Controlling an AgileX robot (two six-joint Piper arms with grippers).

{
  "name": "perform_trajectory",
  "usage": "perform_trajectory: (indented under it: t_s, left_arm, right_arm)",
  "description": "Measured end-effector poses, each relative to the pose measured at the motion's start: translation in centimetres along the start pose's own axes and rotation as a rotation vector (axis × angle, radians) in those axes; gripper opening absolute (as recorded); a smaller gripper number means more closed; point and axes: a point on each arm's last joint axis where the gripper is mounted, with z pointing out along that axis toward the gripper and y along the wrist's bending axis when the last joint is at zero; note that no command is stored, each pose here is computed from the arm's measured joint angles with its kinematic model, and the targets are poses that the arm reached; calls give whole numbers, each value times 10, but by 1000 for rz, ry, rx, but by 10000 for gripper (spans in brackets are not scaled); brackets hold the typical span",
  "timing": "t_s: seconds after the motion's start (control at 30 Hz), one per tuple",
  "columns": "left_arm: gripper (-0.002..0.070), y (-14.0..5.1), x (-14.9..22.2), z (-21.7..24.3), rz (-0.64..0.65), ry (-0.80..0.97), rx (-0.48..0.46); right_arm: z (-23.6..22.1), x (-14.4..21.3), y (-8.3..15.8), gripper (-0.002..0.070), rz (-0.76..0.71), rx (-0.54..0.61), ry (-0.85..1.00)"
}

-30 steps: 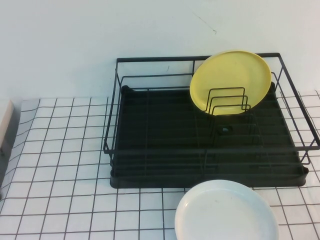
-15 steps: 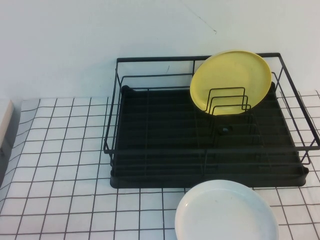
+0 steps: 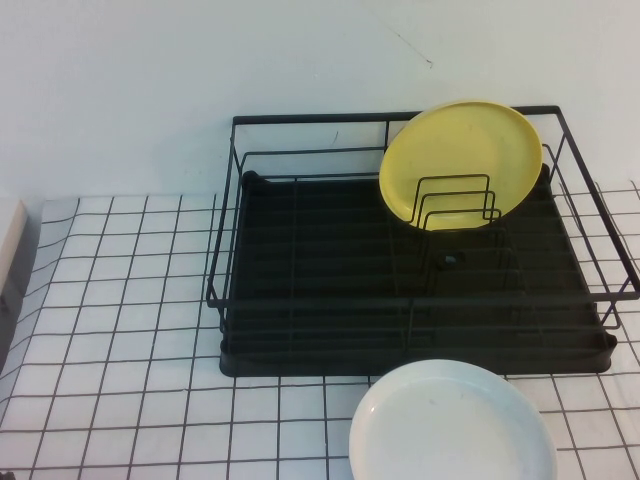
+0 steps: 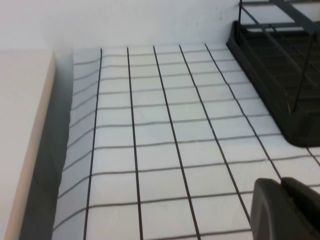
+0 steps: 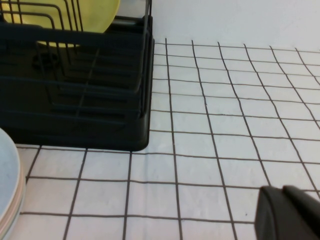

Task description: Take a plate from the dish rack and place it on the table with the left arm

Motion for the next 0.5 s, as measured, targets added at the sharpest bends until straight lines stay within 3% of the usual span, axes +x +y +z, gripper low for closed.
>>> perform_trajectory:
  t_s: [0.5]
  left_arm:
    - [-2, 0, 3, -3, 43, 14, -1]
  right_arm:
    - [0, 0, 0, -3, 2, -1, 0]
